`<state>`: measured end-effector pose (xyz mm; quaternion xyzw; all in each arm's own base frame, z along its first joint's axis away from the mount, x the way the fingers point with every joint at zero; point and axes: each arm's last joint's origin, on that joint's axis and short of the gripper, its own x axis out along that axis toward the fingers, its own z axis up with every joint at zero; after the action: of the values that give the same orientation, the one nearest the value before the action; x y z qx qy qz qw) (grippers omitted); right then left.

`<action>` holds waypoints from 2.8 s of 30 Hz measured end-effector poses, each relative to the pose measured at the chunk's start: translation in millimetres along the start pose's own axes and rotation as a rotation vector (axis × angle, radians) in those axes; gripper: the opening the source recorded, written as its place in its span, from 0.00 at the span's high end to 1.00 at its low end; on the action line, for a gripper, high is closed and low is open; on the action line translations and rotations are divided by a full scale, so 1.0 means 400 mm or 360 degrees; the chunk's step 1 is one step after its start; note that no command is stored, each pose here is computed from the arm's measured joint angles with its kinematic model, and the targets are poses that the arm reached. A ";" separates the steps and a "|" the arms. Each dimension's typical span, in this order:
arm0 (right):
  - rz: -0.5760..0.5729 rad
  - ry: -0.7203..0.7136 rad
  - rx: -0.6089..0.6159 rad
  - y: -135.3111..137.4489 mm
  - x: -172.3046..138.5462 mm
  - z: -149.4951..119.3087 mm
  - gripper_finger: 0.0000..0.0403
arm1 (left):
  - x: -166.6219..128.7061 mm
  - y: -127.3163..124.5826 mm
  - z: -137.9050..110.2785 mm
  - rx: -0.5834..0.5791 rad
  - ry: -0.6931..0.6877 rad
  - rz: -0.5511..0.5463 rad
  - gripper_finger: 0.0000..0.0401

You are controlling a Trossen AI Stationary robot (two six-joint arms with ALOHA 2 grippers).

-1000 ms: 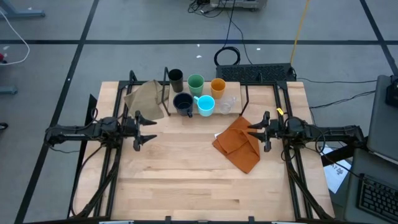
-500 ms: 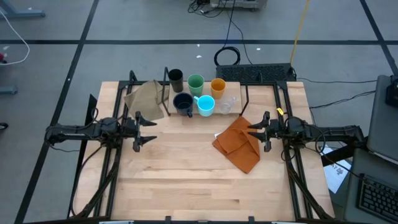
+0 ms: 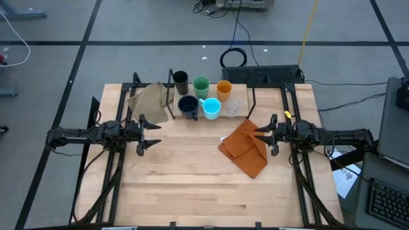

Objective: Stack small to large cups/mugs on shelf
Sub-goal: Return to Home Position

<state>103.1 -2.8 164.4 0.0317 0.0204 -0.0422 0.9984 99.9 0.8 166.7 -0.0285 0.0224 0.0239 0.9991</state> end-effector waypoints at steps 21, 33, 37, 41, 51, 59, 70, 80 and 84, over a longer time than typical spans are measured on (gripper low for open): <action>-0.0004 -0.0016 -0.0038 0.000 0.001 0.003 0.70 | 0.000 0.002 0.000 -0.0001 -0.0007 0.0035 0.26; 0.0000 -0.0051 0.0005 0.000 0.001 0.008 0.70 | 0.000 -0.002 -0.001 0.0006 0.0005 -0.0050 0.26; 0.0002 -0.0052 -0.0001 0.001 0.001 0.008 0.70 | 0.000 -0.002 -0.001 0.0033 0.0004 -0.0048 0.26; 0.0003 -0.0052 -0.0004 0.001 0.001 0.008 0.70 | 0.000 -0.002 -0.001 0.0035 0.0003 -0.0046 0.26; 0.0003 -0.0029 0.0007 0.000 0.001 0.005 0.70 | 0.000 -0.002 -0.001 -0.0002 0.0015 -0.0042 0.26; 0.0003 -0.0038 0.0004 0.000 0.001 0.006 0.70 | 0.000 -0.002 -0.001 -0.0003 0.0014 -0.0042 0.26; 0.0003 -0.0038 0.0005 0.000 0.001 0.006 0.70 | 0.000 -0.002 -0.001 -0.0003 0.0012 -0.0041 0.26; 0.0003 -0.0038 0.0005 0.001 0.001 0.006 0.70 | 0.000 -0.002 -0.001 -0.0003 0.0012 -0.0041 0.26; 0.0003 -0.0038 0.0005 0.001 0.001 0.006 0.70 | 0.000 -0.002 -0.001 -0.0003 0.0012 -0.0041 0.26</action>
<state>103.6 -2.7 166.8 0.0327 0.0083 -0.0417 0.9986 99.9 0.1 166.4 -0.0298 0.0257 0.0111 0.9992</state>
